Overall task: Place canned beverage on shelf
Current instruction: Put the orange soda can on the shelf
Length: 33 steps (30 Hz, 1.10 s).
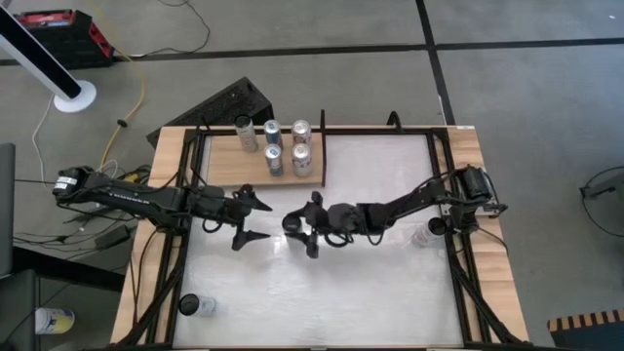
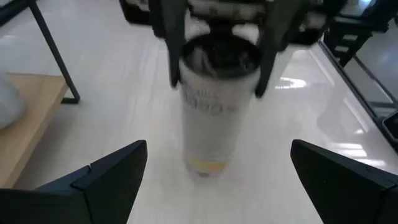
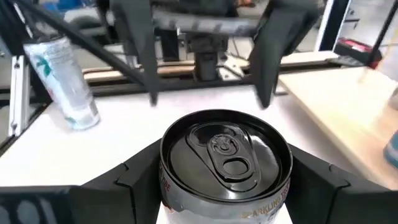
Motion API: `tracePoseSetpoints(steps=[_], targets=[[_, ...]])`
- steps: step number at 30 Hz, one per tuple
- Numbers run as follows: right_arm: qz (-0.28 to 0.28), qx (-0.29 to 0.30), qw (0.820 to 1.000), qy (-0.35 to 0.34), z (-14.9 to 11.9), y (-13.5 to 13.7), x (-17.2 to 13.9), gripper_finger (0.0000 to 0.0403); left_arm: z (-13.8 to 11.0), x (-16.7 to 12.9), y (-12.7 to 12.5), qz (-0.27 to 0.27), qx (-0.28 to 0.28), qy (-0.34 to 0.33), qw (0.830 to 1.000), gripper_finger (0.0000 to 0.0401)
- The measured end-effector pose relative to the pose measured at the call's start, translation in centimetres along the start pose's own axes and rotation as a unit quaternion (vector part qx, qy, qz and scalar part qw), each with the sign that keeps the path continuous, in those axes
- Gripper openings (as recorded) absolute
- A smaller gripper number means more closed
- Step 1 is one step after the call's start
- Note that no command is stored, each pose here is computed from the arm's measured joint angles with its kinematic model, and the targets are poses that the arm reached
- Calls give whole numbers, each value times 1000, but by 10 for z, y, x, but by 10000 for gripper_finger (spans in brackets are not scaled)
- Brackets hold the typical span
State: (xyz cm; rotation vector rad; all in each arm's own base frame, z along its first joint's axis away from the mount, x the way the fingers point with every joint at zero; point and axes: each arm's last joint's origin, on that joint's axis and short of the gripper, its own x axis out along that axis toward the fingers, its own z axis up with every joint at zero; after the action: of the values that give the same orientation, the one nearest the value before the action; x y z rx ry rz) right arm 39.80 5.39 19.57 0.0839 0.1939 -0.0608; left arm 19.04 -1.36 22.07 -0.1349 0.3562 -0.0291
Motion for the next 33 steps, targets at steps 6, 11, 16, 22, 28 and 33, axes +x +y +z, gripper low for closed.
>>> tracePoseSetpoints(steps=[6, 11, 16, 22, 28, 33], targets=[[2, -6, 1000, 29, -6, 7, -2, 278, 3, 0, 0, -1, -9, -16, 1000, 381], [-22, -37, 999, 28, -7, 12, -3, 278, 3, 0, 0, -1, -12, -18, 1000, 381], [-13, -49, 998, 31, -8, 16, -4, 317, 3, 0, 0, -2, -14, -17, 1000, 381], [-13, -44, 998, 35, -8, 16, -4, 374, 3, 0, 0, -2, -14, -18, 1000, 381], [-13, -63, 998, 28, -3, 15, -6, 341, 7, 0, -1, -6, -15, -40, 999, 381], [-3, -60, 998, -4, 20, 16, -15, 349, 9, 0, -1, -4, -10, -48, 999, 381]])
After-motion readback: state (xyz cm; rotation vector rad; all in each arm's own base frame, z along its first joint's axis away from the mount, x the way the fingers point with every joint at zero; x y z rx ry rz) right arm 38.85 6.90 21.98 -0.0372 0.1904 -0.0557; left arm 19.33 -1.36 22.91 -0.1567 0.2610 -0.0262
